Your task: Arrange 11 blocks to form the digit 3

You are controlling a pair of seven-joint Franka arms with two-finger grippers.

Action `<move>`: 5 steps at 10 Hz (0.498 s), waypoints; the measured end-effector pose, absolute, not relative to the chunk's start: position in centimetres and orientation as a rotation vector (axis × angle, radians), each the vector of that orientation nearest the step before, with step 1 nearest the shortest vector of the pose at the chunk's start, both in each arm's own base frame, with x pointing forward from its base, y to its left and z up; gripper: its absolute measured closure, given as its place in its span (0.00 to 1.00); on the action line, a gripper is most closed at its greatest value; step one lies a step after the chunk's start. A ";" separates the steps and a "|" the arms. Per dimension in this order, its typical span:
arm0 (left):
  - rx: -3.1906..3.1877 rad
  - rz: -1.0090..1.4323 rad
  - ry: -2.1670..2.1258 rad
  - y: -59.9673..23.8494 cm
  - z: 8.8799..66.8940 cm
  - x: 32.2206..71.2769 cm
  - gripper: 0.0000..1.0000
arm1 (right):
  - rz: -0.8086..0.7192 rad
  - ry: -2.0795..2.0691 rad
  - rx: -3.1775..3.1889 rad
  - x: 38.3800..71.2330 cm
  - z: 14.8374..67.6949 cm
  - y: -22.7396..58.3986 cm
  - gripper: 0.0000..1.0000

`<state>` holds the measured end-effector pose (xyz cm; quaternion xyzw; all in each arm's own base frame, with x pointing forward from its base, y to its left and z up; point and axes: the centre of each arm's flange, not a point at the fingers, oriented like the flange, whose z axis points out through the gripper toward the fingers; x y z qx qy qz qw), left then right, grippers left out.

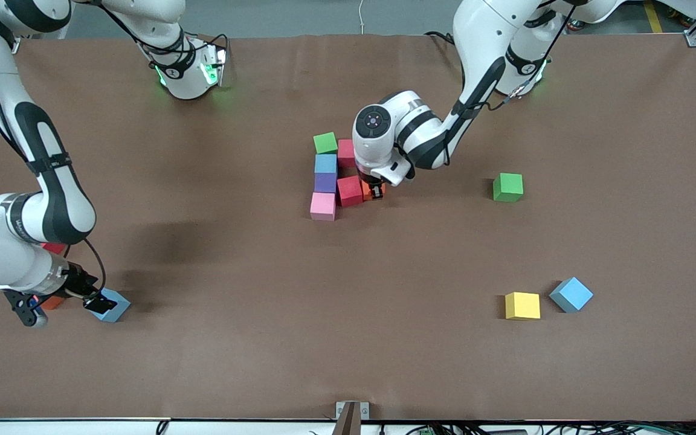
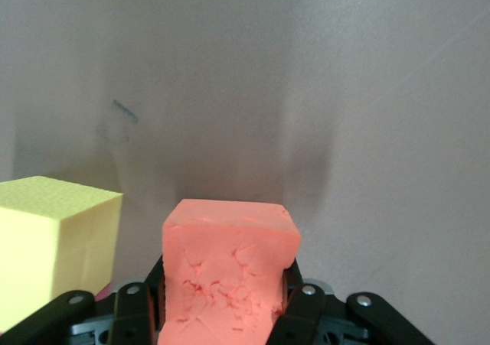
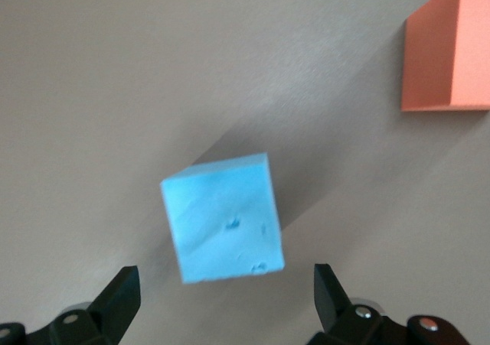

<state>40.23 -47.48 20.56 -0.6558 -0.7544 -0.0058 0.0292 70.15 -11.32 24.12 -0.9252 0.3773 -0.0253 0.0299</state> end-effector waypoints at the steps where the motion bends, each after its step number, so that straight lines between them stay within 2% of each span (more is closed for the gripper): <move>1: -2.042 -0.041 -2.316 -47.4 20.5 40.3 0.43 | -0.082 1.166 -2.855 70.6 23.6 -11.5 0.00; 5: -2.064 -0.052 -2.307 -48.0 20.5 39.7 0.43 | -0.079 1.171 -2.875 71.1 22.0 -12.0 0.01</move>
